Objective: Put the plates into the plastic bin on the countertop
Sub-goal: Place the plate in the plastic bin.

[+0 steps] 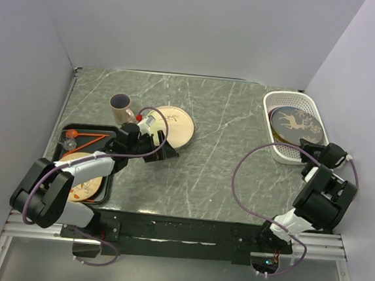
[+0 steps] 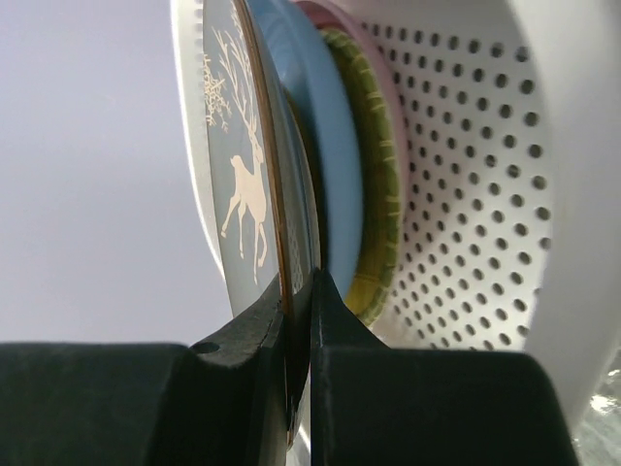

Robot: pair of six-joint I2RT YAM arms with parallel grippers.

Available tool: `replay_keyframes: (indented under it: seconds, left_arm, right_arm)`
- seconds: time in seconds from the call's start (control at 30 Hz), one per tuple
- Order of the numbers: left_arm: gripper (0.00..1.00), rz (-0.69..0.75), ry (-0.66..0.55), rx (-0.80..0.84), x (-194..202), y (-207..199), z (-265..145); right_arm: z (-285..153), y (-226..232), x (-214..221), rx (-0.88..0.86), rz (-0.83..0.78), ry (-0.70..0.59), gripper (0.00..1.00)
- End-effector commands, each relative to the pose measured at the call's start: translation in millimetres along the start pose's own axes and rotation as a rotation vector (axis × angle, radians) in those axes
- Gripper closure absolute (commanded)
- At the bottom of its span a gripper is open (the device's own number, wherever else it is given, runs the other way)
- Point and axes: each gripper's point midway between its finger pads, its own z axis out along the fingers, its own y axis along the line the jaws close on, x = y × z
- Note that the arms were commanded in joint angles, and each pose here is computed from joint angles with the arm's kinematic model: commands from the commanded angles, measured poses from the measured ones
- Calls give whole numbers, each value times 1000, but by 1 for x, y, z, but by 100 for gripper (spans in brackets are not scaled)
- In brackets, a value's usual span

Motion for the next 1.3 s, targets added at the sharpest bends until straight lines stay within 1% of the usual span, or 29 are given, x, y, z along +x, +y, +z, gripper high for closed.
replay_keyframes:
  seconds: [0.0,0.07,0.13,0.17,0.2,0.27,0.37,0.5,0.53,0.67,0.7,0.73,0.8,0.83,0.9,0.93,1.03,1.27]
  left_arm:
    - [1,48,-29,73,-12,-21,2]
    - [1,48,-28,76,-11,-22,1]
    - [1,52,-25,73,-11,-21,1]
    - [1,52,-24,71,-10,-22,1]
    - [1,53,-26,69,-11,-22,1]
    - [1,55,-24,69,-11,-23,0]
    - [1,56,-32,70,-11,-24,-2]
    - [1,52,-37,77,-9,-25,-5]
    - [1,52,-39,79,-9,-26,-6]
    - [1,59,-42,79,-7,-27,-11]
    - [1,62,-48,75,-7,-27,-12]
    - [1,63,-45,69,-6,-26,-13]
    - [1,72,-55,70,-7,-28,-16]
    - [1,73,-58,68,-7,-28,-17]
    - [1,75,-64,70,-8,-29,-20]
    - [1,73,-67,69,-8,-29,-20]
    - [1,75,-80,81,-9,-33,-23]
    - [1,69,-105,70,-11,-32,-28]
  right_arm:
    - [6,59,-18,-178,-55,-46,88]
    - [8,58,-17,-173,-62,-43,84]
    - [11,54,-14,-165,-66,-36,71]
    - [13,50,-12,-159,-62,-29,51]
    - [14,51,-10,-164,-61,-23,43]
    - [15,50,-7,-159,-67,-7,31]
    - [12,55,-1,-152,-101,0,23]
    - [1,59,5,-140,-136,-2,16]
    - [-6,62,8,-149,-140,-2,13]
    - [-28,63,13,-166,-149,-11,9]
    - [-33,56,16,-153,-145,-11,7]
    - [-43,66,15,-185,-156,-24,5]
    - [-53,63,18,-184,-158,-29,4]
    - [-64,74,17,-218,-170,-42,2]
    - [-73,77,17,-221,-181,-52,2]
    - [-83,88,16,-251,-195,-68,1]
    - [-97,99,11,-265,-222,-102,0]
    - [-111,116,15,-310,-241,-79,0]
